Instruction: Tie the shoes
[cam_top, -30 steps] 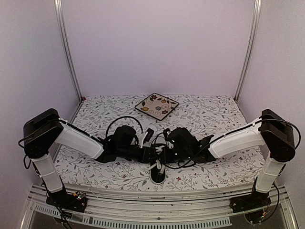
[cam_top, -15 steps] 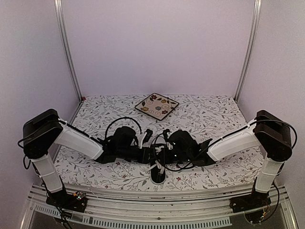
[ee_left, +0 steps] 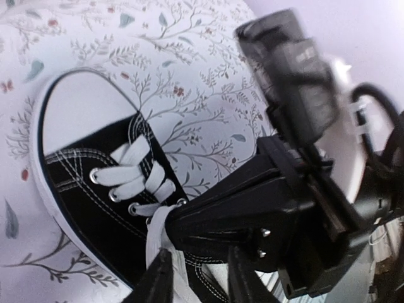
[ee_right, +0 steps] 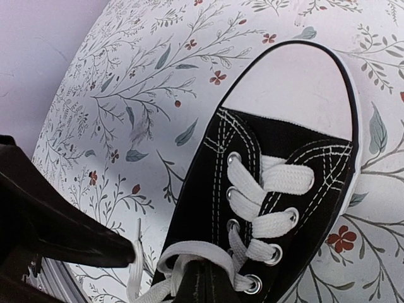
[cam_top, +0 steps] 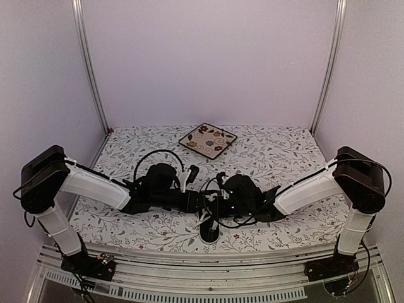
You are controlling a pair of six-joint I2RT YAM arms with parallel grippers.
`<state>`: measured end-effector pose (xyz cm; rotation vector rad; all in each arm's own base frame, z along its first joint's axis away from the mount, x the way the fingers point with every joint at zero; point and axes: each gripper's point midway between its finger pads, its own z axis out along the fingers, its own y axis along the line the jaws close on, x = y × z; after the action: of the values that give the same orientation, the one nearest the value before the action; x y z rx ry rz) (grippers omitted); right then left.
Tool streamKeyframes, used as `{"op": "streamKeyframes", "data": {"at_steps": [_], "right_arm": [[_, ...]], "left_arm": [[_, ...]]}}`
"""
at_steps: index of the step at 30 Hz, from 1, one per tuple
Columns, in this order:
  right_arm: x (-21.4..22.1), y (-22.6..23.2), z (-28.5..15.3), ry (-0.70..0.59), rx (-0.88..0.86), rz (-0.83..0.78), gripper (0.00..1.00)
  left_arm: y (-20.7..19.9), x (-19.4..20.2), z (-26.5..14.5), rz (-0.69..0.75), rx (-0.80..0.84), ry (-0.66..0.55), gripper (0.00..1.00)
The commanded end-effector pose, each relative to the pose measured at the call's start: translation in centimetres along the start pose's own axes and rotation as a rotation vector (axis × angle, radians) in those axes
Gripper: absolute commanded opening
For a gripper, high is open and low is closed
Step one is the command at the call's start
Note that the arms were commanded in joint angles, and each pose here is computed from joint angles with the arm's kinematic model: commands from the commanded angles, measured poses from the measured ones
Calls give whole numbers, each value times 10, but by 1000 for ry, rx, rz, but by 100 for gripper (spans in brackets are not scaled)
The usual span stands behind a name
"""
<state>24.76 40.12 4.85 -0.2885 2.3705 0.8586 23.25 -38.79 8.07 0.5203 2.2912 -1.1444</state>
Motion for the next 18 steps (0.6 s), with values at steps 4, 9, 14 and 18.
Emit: {"op": "streamKeyframes", "data": {"at_steps": [4,9,14,18], "right_arm": [[6,-27,-2,2,93,14,2],[6,-27,-3,0,93,12,2],[5,-27,-3,-1,93,13,2],[4,-26,-4,-4,89,14,2]], "left_arm": [[15,-30,-26,15,-104,-92,41],[36,-20,-11,-59,-135,-17,38],[46,-10,5,-87,-148,42,37],[53,-6,9,-94,-161,56,36]]}}
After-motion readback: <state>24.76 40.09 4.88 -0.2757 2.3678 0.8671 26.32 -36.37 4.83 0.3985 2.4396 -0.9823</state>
